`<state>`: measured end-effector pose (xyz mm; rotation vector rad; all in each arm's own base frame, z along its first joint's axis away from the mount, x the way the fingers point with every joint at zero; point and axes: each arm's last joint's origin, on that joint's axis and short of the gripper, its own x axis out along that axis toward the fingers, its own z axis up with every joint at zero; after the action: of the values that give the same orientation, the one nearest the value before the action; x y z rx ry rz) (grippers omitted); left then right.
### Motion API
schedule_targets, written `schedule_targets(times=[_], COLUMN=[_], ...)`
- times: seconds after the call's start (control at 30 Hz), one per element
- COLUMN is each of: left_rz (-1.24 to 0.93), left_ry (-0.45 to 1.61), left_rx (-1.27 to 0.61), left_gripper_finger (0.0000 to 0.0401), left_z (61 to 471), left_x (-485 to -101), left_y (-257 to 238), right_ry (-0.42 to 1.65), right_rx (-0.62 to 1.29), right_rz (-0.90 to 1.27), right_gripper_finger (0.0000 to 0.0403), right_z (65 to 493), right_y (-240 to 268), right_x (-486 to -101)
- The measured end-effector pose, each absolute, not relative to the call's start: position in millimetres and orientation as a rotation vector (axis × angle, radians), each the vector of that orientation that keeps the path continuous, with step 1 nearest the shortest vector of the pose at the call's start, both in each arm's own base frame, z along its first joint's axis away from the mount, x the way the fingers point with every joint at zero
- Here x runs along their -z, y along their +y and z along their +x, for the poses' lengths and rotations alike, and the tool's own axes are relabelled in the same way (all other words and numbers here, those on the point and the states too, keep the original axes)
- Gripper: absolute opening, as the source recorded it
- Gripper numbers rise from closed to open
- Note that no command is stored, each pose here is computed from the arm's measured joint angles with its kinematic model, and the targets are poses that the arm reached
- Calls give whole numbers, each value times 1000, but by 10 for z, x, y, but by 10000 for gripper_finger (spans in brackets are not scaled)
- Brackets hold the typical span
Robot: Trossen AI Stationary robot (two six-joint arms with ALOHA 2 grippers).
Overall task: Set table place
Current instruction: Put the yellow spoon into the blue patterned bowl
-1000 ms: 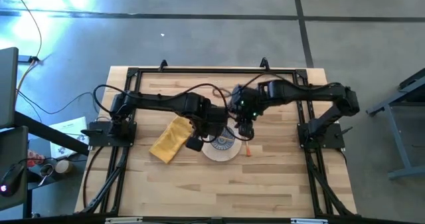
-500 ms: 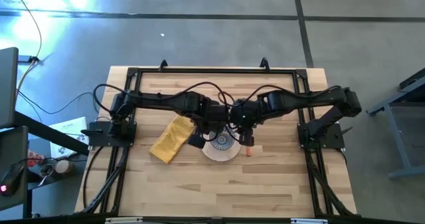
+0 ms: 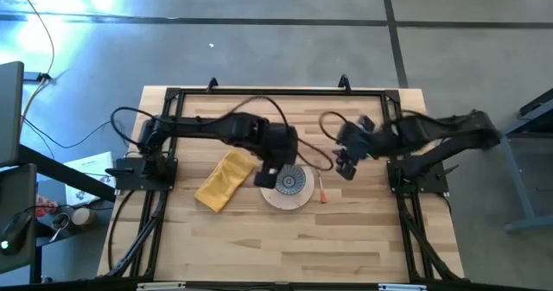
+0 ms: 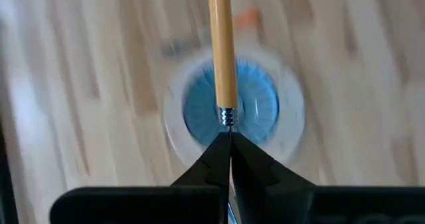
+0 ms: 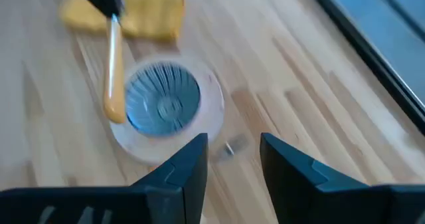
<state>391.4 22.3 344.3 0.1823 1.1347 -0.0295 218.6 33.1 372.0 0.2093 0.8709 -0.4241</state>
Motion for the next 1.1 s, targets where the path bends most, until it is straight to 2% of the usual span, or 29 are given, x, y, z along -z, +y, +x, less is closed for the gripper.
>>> schedule_targets(times=[0.13,0.3,0.43,0.6,1.1], left_rz=[145,119,115,100,70], left_ry=[932,746,725,727,663], left_rx=[-11,-40,-49,-63,28], left_gripper_finger=[0,0,0,0,0], left_z=[3946,3965,3974,3962,3999], left_x=[-3675,-3898,-3918,-3921,-3961], left_y=[222,220,233,320,298], right_ry=[653,380,238,18,-117], right_rx=[469,493,471,384,365], right_rz=[274,292,309,272,133], right_gripper_finger=[128,128,128,128,127], right_z=[2030,2033,2107,2170,2209], right_y=[514,695,761,824,737], right_x=[-3538,-3218,-3060,-3133,-3317])
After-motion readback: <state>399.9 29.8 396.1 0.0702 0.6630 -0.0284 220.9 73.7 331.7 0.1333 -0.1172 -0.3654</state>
